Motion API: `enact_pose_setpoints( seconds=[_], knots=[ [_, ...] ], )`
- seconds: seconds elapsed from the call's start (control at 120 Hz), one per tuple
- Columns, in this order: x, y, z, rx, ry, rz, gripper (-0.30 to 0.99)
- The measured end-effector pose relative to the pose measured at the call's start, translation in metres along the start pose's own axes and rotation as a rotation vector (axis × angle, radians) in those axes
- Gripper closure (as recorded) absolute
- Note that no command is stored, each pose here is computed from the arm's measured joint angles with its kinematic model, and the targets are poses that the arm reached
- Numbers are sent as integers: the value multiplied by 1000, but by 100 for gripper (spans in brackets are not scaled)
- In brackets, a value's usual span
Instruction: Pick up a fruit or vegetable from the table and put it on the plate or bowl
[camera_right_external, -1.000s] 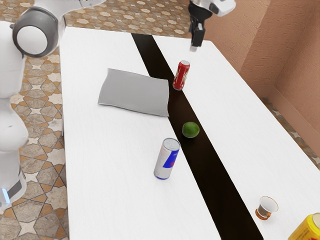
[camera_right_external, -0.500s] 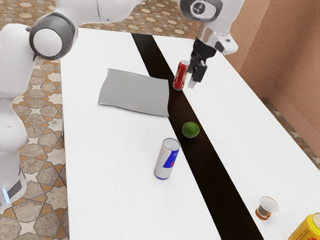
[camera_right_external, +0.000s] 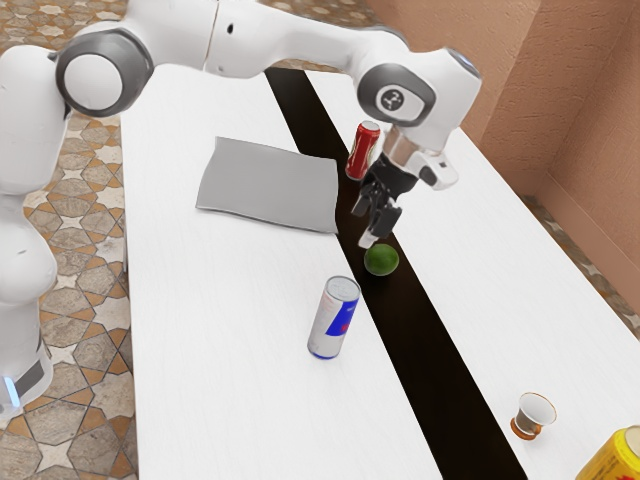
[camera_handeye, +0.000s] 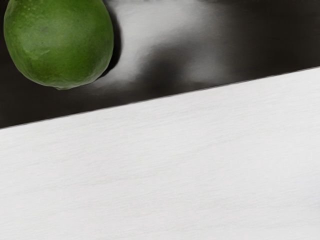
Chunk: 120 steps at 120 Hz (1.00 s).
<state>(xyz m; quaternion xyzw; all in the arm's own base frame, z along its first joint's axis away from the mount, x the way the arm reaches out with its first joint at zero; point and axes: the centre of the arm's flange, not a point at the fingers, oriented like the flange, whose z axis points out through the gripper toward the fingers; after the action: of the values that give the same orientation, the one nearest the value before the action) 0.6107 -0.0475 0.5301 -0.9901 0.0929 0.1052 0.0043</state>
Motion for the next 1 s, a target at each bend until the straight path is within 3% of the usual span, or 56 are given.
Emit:
enact_pose_setpoints(
  seconds=[0.367, 0.733, 1.0],
  knots=[
    [32, -69, -39, -19, 170, -73, 0],
    [48, -63, 9, -36, 77, -36, 0],
    [56, -60, 43, -67, 52, -34, 0]
  ],
)
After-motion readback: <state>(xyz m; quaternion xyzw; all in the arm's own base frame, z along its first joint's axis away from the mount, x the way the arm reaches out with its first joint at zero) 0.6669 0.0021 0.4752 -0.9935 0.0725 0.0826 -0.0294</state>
